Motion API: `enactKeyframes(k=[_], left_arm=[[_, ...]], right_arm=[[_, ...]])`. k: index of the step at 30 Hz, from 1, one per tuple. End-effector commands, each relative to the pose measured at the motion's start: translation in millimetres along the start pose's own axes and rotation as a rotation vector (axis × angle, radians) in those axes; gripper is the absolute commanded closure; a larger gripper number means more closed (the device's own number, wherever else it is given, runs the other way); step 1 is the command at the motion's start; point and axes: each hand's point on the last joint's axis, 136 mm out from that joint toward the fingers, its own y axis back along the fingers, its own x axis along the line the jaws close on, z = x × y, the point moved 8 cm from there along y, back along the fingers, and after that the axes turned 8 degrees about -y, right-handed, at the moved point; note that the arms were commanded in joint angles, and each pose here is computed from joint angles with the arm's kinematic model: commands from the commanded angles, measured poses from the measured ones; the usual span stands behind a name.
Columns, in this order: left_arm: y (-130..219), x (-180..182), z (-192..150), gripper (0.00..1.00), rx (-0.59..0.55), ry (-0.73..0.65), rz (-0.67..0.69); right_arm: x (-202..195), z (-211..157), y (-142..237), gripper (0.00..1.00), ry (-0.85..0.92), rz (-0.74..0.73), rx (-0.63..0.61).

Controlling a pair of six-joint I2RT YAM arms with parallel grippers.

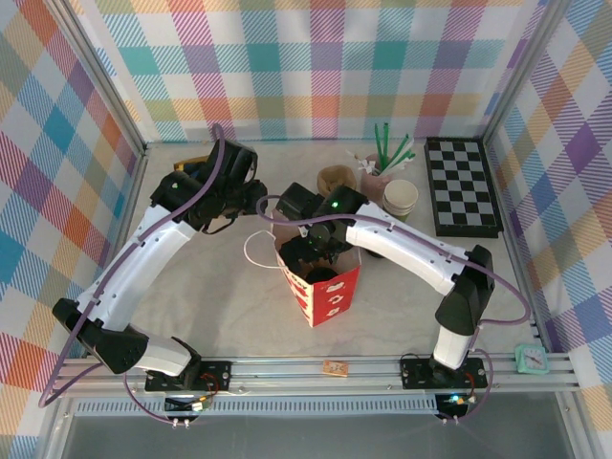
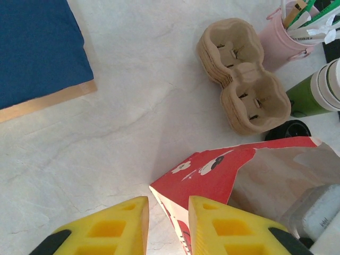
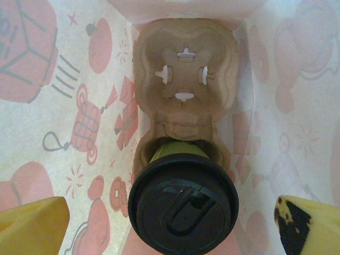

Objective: Pack the takeout coffee

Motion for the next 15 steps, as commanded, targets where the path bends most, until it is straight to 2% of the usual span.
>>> enactKeyframes(k=[1,15], left_arm=[[17,1,5,0.73,-0.041,-0.004,0.001],[22,3,5,0.73,-0.051,-0.002,0.004]], right_arm=[[0,-2,17,0.01,0.029,-0.008,-0.014],[1,-4,31,0.01,0.037,-0.004,-0.022]])
